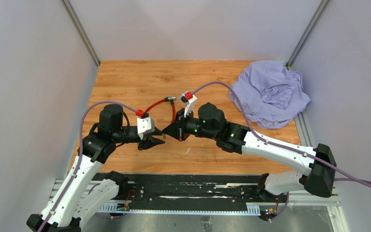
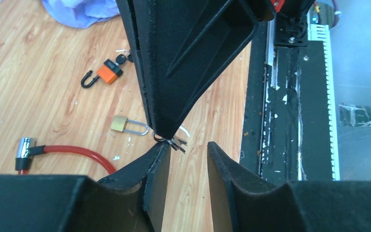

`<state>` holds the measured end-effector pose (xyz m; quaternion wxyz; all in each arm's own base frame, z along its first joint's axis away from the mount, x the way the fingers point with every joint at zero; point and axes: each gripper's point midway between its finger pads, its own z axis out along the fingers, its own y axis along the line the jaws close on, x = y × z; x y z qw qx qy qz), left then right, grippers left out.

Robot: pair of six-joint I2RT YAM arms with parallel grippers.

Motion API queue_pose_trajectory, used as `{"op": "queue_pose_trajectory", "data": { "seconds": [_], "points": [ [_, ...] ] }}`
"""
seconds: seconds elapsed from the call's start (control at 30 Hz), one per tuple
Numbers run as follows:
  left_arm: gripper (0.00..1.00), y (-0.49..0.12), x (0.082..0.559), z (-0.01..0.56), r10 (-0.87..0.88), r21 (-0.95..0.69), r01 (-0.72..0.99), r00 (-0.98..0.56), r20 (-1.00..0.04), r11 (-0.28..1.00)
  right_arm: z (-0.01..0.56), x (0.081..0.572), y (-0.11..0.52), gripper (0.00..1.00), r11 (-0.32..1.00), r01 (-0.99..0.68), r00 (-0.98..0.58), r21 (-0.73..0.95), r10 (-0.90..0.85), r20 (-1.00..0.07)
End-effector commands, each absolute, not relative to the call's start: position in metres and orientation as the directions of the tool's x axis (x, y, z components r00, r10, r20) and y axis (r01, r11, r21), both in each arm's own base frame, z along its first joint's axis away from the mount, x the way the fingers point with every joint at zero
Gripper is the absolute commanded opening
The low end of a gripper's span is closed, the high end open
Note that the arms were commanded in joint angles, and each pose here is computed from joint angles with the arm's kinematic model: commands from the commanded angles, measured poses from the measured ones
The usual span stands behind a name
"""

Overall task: Unlock with the key
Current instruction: Pick up the key from the center of the board.

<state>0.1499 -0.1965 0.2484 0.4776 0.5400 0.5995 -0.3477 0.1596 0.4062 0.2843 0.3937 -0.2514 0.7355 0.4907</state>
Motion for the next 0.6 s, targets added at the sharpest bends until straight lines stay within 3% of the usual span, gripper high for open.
{"op": "queue_pose_trajectory", "data": {
  "seconds": [0.0, 0.1, 0.33, 0.57],
  "points": [
    [0.39, -0.204, 0.138, 0.257, 0.276, 0.059, 0.991, 0.025, -0.961, 0.117, 0.298, 0.152, 0.407, 0.0, 0.368, -0.766, -0.55, 0.527, 0.05, -0.834],
    [0.36, -0.203, 0.142, 0.253, 0.288, 0.059, 0.989, 0.018, -0.957, 0.134, 0.299, 0.152, 0.407, 0.01, 0.367, -0.767, -0.549, 0.527, 0.051, -0.834],
    [0.17, -0.196, 0.157, 0.244, 0.329, 0.092, 0.974, 0.018, -0.944, 0.209, 0.301, 0.151, 0.406, 0.01, 0.365, -0.769, -0.546, 0.525, 0.053, -0.836],
    [0.16, -0.207, 0.153, 0.256, 0.242, -0.021, 0.979, -0.071, -0.968, 0.204, 0.303, 0.15, 0.405, 0.01, 0.364, -0.773, -0.54, 0.519, 0.052, -0.84]
  ]
}}
